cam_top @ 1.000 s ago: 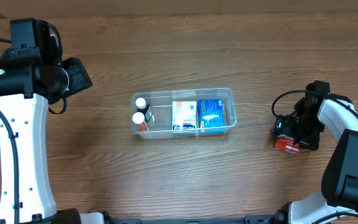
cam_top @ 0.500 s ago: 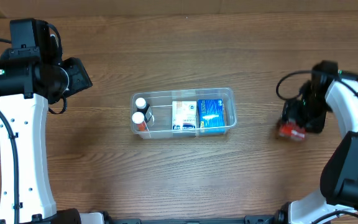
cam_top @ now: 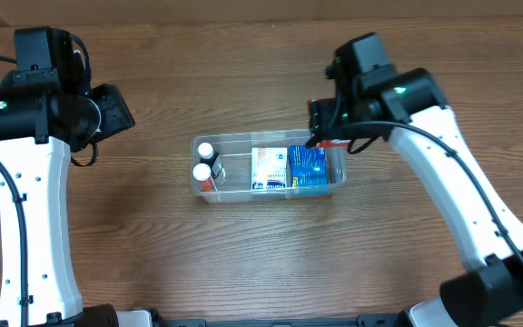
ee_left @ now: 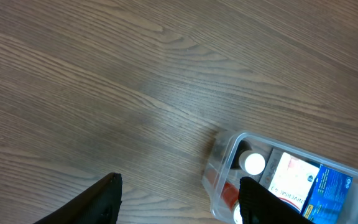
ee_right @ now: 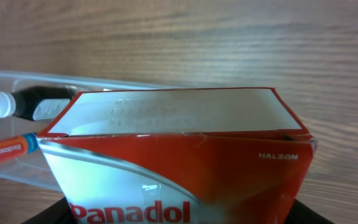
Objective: Pack container
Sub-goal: 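Place the Panadol box into the container's right end and release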
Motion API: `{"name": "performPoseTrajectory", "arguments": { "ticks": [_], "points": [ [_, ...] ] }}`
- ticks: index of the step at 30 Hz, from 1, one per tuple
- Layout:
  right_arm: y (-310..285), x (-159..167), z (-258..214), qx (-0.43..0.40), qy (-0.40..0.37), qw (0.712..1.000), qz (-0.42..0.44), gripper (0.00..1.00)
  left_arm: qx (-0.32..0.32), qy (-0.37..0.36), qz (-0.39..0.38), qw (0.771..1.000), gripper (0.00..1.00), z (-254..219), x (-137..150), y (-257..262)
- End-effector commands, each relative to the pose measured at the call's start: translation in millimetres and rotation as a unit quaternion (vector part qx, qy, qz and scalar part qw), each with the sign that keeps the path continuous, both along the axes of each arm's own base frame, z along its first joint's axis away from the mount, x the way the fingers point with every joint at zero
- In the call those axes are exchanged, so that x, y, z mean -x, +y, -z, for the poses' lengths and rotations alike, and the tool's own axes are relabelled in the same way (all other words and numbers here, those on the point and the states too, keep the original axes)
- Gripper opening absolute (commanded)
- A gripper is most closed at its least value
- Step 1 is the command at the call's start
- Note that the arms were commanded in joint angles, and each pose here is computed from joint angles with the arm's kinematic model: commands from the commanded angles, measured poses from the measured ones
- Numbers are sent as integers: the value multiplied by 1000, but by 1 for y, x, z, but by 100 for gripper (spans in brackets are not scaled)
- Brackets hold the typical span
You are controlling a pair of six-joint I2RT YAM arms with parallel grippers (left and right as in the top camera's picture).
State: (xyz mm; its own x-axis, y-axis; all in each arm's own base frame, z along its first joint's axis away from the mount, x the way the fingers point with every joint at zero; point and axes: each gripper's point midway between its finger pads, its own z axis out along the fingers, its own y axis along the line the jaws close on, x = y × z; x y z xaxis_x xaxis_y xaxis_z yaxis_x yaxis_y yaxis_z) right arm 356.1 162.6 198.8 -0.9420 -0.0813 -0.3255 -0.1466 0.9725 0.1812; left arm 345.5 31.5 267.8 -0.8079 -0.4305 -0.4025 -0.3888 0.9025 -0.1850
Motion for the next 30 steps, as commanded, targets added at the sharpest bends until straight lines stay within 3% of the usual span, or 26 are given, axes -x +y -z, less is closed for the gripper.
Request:
{"name": "performPoseTrajectory", "arguments": {
  "ticks": [1,11,22,30],
  "points": [
    [11,-2,30,13,44,999,11,71,2,-16,3,1000,62,-11,0,-2],
    [7,10,94,42,109,993,9,71,2,-16,3,1000,62,-11,0,-2],
    [7,11,97,43,110,993,7,80,2,-16,3,1000,63,-11,0,-2],
    [8,9,96,42,105,994,7,81,1,-16,2,1000,63,-11,0,-1]
  ]
}}
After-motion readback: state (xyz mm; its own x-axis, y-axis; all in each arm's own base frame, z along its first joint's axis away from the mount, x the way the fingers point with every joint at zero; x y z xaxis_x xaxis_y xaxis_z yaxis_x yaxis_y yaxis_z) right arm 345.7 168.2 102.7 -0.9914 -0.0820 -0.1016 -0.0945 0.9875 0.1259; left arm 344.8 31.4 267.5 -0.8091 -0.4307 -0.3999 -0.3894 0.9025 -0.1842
